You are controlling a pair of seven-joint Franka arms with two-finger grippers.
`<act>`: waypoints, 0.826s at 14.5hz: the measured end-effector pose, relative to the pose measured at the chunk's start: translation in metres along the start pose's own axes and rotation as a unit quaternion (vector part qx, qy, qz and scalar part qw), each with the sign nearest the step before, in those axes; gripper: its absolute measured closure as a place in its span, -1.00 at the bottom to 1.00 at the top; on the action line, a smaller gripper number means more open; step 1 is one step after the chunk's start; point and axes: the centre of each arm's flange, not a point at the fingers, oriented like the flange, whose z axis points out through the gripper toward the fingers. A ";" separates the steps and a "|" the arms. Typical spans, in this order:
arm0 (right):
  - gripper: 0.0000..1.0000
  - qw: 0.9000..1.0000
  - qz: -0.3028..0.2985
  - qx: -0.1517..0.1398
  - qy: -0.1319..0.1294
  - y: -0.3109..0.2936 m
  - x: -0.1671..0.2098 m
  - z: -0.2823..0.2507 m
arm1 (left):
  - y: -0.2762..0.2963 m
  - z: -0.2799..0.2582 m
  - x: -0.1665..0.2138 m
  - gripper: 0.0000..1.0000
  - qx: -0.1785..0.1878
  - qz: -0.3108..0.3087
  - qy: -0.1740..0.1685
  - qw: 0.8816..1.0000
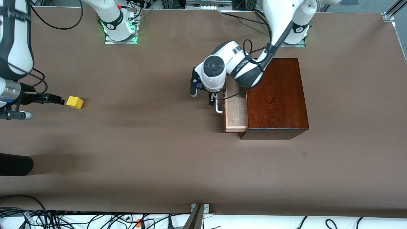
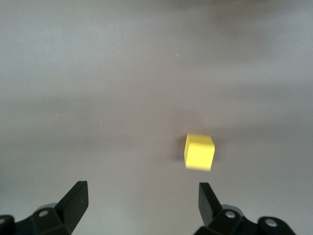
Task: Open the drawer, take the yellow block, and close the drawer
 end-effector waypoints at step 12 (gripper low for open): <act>-1.00 1.000 0.019 -0.022 0.002 -0.052 -0.026 -0.089 | -0.024 -0.010 -0.059 -1.00 -0.041 -0.044 -0.023 0.998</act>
